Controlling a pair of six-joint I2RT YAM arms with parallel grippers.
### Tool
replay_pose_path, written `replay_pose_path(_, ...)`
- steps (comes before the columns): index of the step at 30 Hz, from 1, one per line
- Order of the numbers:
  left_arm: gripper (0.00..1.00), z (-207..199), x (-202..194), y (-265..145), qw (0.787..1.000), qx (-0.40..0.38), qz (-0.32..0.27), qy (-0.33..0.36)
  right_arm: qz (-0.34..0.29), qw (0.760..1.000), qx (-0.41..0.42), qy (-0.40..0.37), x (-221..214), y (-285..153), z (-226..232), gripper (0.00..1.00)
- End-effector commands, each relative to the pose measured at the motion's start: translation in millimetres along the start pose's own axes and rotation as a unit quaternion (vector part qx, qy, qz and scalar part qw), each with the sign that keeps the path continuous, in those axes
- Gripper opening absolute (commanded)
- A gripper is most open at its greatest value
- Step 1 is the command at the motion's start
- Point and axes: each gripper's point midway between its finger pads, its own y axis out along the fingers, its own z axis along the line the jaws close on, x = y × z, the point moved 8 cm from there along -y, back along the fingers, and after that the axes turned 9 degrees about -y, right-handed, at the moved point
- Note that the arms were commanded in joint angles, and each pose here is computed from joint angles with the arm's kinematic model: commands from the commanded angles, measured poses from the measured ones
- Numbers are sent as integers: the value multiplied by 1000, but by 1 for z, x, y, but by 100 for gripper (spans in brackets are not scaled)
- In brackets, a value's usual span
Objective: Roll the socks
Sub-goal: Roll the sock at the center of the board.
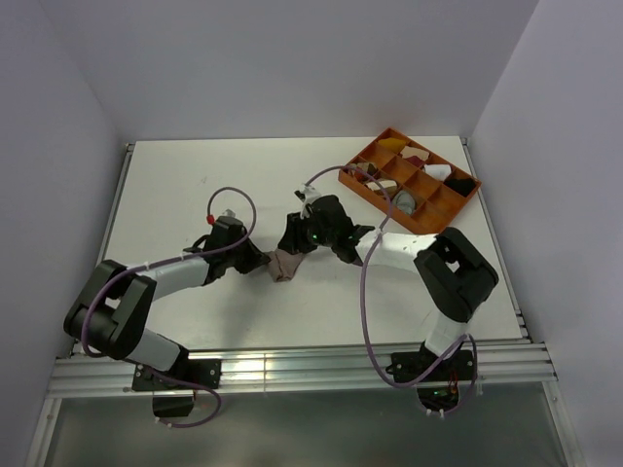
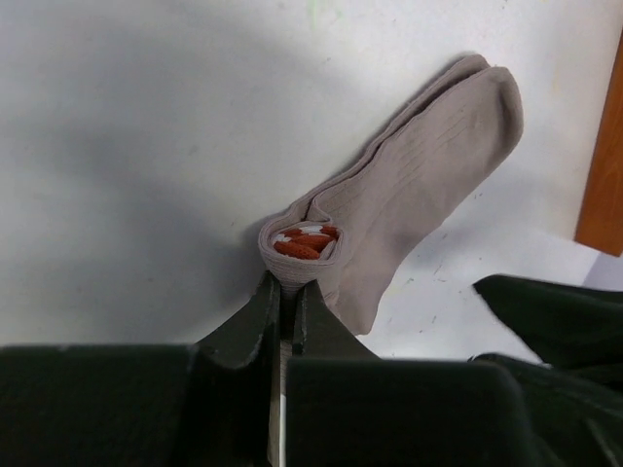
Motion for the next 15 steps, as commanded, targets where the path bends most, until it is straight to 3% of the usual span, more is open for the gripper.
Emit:
replay_pose_path(1, 0, -8, 7, 3, 997, 18, 4, 68, 36, 996, -75, -17, 2, -1, -20, 46)
replay_pose_path(8, 0, -15, 16, 4, 990, 83, 10, 116, 71, 990, -125, 4, -16, 18, -38, 39)
replay_pose_path(15, 0, -5, 14, 6, 986, 130, 23, 104, 76, 986, -146, 16, -25, 29, -47, 37)
